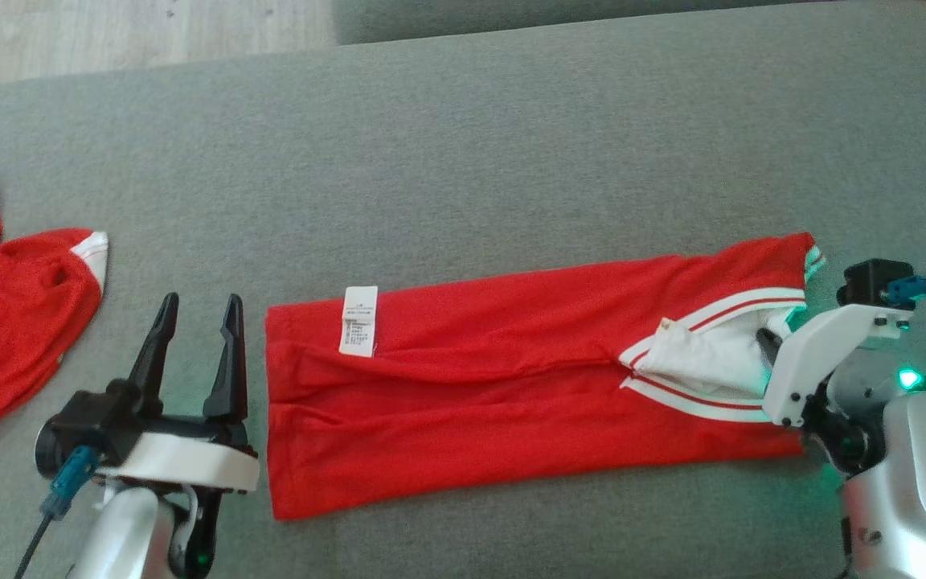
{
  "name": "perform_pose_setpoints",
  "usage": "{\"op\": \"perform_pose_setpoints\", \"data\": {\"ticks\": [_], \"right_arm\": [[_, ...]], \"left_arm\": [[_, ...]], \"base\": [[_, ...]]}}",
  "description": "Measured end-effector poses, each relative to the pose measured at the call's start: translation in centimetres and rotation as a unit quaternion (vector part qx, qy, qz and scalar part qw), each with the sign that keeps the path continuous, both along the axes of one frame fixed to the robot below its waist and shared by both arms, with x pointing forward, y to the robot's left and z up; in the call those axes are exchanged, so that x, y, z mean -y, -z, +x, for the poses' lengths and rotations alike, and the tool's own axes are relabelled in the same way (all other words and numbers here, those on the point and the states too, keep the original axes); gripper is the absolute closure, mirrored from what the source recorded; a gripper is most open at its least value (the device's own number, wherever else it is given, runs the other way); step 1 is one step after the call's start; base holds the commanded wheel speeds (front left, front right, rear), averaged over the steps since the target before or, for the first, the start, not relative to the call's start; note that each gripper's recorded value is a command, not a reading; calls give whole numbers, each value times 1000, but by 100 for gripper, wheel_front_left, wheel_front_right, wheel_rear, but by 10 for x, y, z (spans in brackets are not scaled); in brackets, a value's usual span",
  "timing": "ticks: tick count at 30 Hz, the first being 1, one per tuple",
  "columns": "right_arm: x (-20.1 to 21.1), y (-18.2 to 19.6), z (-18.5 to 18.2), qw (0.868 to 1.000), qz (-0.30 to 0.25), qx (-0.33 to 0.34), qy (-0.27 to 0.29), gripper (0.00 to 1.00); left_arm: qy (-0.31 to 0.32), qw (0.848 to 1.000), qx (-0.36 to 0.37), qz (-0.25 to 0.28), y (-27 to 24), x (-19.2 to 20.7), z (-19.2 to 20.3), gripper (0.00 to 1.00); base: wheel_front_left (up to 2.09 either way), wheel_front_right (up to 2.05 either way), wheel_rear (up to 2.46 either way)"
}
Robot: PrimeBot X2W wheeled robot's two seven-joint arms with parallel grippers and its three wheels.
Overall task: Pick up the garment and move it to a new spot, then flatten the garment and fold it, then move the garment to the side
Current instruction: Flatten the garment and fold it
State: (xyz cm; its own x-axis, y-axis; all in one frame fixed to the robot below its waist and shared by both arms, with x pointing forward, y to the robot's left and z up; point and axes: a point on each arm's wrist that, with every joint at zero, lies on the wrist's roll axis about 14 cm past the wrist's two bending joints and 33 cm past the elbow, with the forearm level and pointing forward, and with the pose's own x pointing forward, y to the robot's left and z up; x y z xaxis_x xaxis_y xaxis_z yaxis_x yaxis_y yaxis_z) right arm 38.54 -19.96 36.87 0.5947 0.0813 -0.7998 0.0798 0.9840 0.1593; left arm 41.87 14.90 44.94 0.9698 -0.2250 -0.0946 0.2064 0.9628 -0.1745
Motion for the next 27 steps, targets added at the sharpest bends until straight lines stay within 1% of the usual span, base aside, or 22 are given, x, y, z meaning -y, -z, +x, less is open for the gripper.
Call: {"op": "perform_pose_setpoints", "data": {"ticks": [3, 6, 10, 13, 16, 20, 22, 24, 26, 27], "right_arm": [[16, -10, 1, 1000, -20, 17, 11, 100], [53, -31, 5, 997, -54, 48, 42, 100], [109, -65, 2, 986, -116, 83, 89, 100], [135, -82, -5, 978, -148, 93, 113, 100], [152, -90, -15, 973, -170, 92, 126, 100], [152, -86, -30, 974, -174, 72, 124, 100], [144, -86, -32, 975, -175, 75, 112, 100], [124, -89, -28, 979, -163, 88, 91, 100], [93, -94, -20, 983, -139, 106, 57, 100], [93, -94, -20, 983, -139, 106, 57, 100]], "left_arm": [[6, 1000, 5, -2, -3, 5, 2, 0], [11, 1000, 9, -4, -5, 10, 3, 0], [18, 1000, 8, -6, -4, 16, 3, 0], [22, 1000, 11, -8, -7, 19, 4, 0], [24, 1000, 15, -9, -9, 21, 4, 0], [25, 999, 20, -10, -14, 22, 2, 0], [24, 999, 19, -9, -14, 22, -2, 0], [23, 1000, 17, -9, -13, 20, -6, 0], [20, 1000, 15, -8, -12, 18, -10, 0], [20, 1000, 15, -8, -12, 18, -10, 0]], "base": [[0, 0, 0], [0, 0, 0], [0, 0, 0], [0, 0, 0], [0, 0, 0], [0, 0, 0], [0, 0, 0], [0, 0, 0], [0, 0, 0], [0, 0, 0]]}}
